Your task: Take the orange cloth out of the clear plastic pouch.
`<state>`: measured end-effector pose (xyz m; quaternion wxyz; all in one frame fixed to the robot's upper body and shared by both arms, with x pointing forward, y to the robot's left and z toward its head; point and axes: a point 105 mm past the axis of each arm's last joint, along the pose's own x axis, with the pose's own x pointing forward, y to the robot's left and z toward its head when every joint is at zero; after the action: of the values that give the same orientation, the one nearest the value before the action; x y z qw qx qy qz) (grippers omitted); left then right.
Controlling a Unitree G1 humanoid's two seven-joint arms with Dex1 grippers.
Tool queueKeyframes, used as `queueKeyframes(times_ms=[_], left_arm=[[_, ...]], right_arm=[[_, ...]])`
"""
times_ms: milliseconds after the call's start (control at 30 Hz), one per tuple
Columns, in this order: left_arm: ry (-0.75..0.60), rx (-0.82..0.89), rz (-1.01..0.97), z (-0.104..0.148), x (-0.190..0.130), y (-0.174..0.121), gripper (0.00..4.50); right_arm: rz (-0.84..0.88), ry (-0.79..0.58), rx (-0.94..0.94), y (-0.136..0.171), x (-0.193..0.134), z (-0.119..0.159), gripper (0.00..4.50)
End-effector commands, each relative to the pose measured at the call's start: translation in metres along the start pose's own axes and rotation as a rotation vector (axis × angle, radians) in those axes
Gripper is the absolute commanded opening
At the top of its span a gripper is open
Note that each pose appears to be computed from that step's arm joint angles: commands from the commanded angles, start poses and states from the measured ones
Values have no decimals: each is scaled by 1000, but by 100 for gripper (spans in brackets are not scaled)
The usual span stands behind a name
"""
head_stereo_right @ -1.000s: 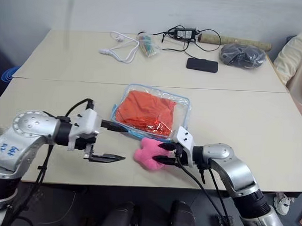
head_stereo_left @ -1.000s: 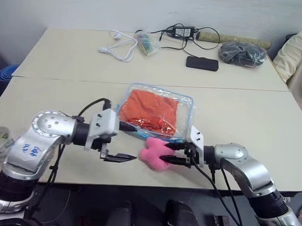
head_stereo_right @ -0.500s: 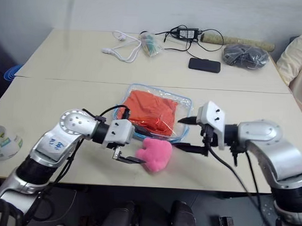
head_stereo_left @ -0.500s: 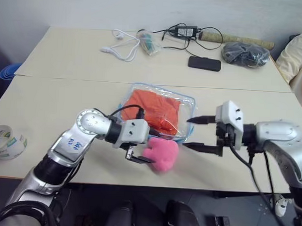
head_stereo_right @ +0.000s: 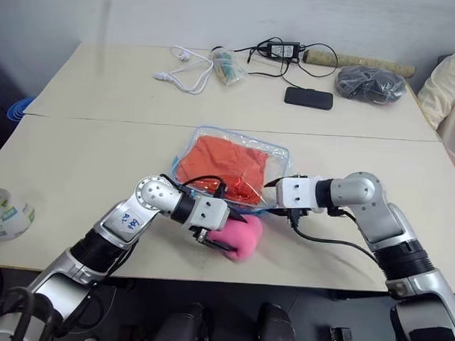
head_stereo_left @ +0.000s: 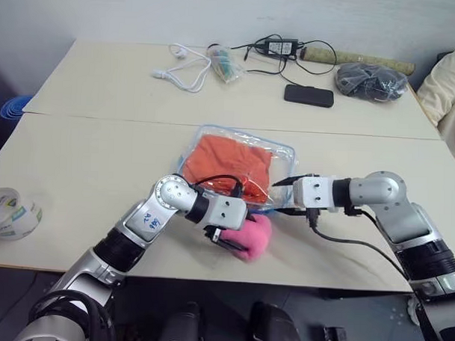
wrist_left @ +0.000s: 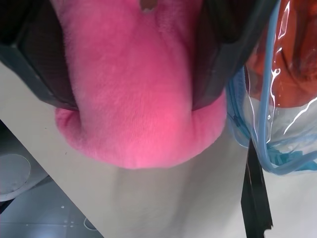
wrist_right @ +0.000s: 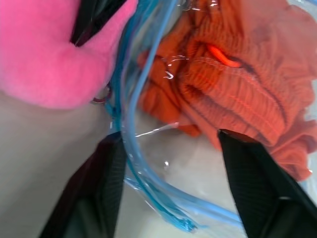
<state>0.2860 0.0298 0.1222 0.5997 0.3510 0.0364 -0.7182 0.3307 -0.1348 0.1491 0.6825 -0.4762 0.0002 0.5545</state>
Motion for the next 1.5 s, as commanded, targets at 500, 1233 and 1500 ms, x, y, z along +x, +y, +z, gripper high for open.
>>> queueKeyframes(times_ms=[500, 1233, 1500], left_arm=[[76, -249, 395, -29, -81, -15, 12], [128, -536, 688, -66, -170, -44, 112], [112, -605, 760, -62, -203, -58, 377]], right_arm=[[3, -63, -182, -10, -18, 7, 0], [26, -136, 17, -14, -25, 0, 164], [-67, -210, 319, -10, -66, 11, 446]])
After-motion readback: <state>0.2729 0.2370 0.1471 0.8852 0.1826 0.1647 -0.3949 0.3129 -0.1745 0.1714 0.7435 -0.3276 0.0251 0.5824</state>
